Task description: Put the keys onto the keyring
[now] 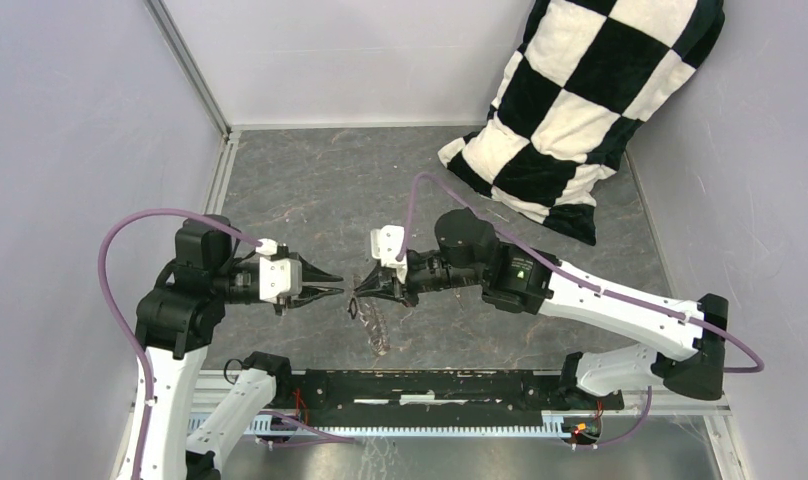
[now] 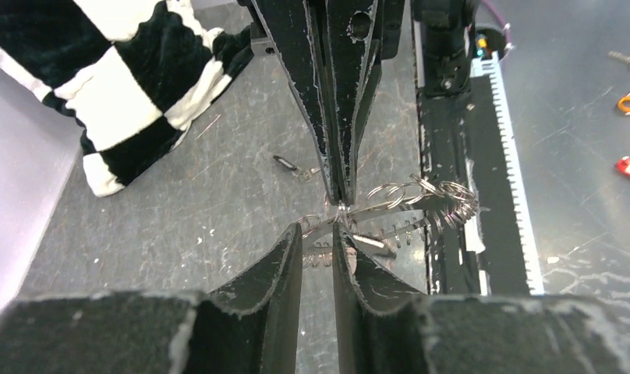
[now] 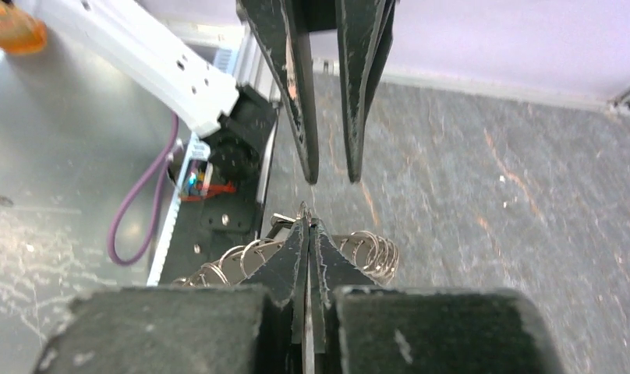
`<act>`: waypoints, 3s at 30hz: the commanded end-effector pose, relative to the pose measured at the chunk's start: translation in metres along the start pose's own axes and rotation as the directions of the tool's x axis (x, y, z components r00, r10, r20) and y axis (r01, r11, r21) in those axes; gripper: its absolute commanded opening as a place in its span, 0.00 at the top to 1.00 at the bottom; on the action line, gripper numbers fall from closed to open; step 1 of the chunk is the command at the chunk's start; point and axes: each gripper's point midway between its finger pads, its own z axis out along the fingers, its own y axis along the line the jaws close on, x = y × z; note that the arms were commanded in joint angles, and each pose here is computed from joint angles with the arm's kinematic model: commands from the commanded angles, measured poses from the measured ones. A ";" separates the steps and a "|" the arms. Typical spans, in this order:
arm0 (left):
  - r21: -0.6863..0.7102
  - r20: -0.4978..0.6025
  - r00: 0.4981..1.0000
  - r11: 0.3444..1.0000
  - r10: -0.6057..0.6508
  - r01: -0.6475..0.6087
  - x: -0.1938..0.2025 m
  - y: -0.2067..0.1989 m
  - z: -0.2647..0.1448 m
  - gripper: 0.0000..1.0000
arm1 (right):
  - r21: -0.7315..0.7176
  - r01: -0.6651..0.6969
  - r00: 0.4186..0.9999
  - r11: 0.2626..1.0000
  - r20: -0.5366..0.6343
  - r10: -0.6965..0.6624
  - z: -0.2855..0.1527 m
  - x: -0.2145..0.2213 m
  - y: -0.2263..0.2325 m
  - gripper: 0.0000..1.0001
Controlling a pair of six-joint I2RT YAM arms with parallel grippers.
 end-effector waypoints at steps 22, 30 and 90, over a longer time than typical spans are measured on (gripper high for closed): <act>0.101 0.151 0.979 0.987 -0.136 0.122 -0.045 -0.016 -0.001 0.86 | 0.059 -0.041 0.801 0.997 0.599 -0.002 -0.047 -0.079 0.008 1.00; 0.106 0.154 0.978 0.987 -0.140 0.124 -0.046 -0.016 -0.001 0.86 | 0.042 -0.035 0.784 0.999 0.620 0.001 -0.043 -0.087 0.008 1.00; 0.131 0.229 0.929 0.955 -0.290 0.266 -0.059 0.002 0.007 0.63 | 0.098 0.005 0.824 0.995 0.563 -0.060 -0.038 -0.082 0.002 1.00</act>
